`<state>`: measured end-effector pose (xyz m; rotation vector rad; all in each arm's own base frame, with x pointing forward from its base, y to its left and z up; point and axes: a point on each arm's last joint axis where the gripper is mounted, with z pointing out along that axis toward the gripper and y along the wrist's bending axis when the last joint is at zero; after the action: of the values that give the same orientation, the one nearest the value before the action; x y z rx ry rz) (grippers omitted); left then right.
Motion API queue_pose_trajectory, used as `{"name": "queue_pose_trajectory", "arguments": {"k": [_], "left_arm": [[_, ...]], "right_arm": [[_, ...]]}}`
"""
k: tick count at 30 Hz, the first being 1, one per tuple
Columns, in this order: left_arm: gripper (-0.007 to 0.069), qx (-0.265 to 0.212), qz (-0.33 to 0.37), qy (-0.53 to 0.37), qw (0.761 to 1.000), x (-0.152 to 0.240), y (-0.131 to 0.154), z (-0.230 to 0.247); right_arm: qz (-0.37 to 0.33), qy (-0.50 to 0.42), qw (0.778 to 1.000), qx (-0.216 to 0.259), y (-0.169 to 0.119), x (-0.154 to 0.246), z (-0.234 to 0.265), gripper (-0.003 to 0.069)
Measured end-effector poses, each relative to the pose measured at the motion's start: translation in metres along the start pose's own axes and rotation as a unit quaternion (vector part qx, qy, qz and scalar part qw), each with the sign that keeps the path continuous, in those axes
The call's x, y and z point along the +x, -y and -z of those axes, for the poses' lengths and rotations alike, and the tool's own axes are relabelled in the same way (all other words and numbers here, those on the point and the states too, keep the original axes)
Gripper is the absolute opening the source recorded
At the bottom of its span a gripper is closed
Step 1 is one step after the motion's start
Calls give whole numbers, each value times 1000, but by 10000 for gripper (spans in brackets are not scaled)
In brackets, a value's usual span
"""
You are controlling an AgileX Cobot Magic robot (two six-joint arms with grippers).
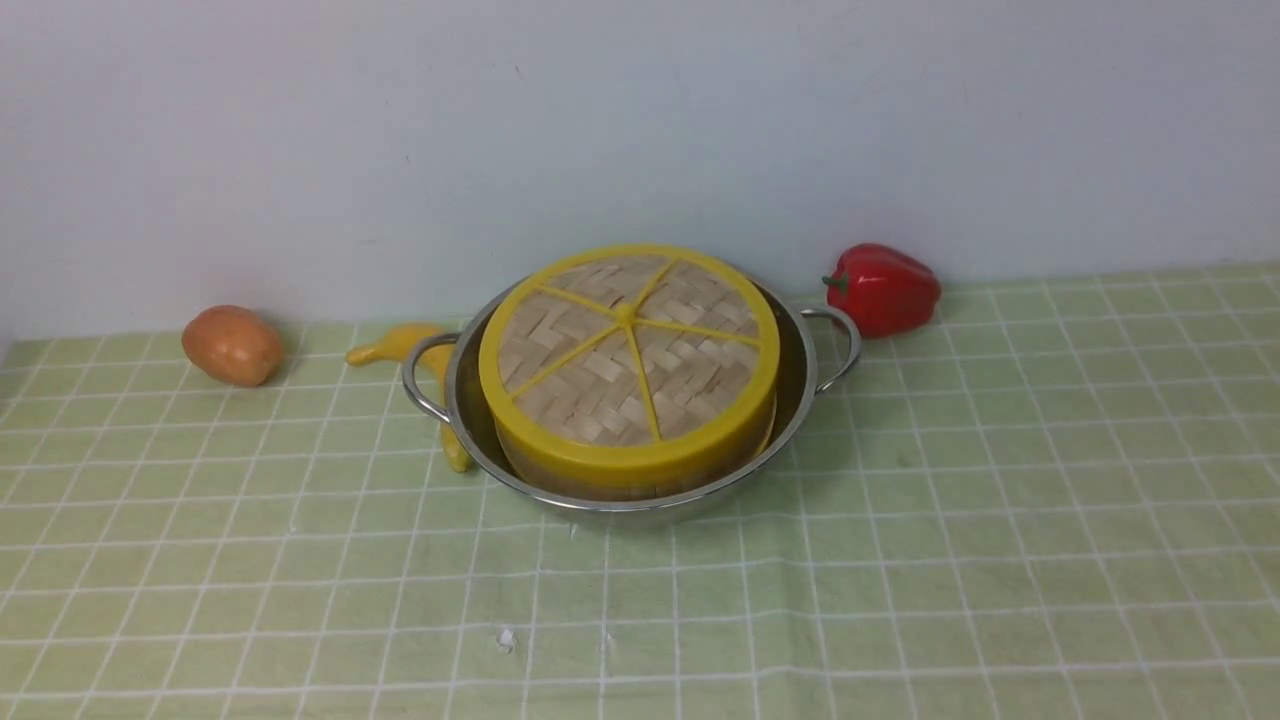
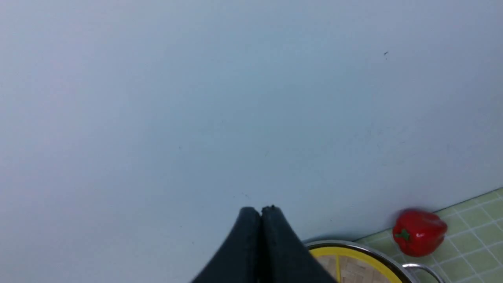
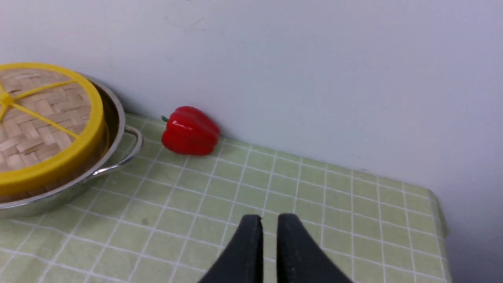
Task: Place the steamer in the pot on the green tablecloth, and put the lid on the steamer.
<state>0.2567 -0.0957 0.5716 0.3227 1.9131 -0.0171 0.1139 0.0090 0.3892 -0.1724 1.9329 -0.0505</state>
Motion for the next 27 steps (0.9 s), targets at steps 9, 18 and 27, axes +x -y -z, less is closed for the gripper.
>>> {"name": "queue_pose_trajectory", "arguments": {"k": [9, 18, 27], "left_arm": [[-23, 20, -15, -74, 997, 115, -3, 53], [-23, 89, 59, -33, 994, 274, 23, 40], [-20, 114, 99, 88, 985, 306, 28, 47]], "right_arm": [[-34, -14, 999, -2, -8, 87, -4, -15], [-35, -22, 999, -4, -10, 95, -8, -5], [-39, -22, 999, -4, -10, 95, -8, 7]]}}
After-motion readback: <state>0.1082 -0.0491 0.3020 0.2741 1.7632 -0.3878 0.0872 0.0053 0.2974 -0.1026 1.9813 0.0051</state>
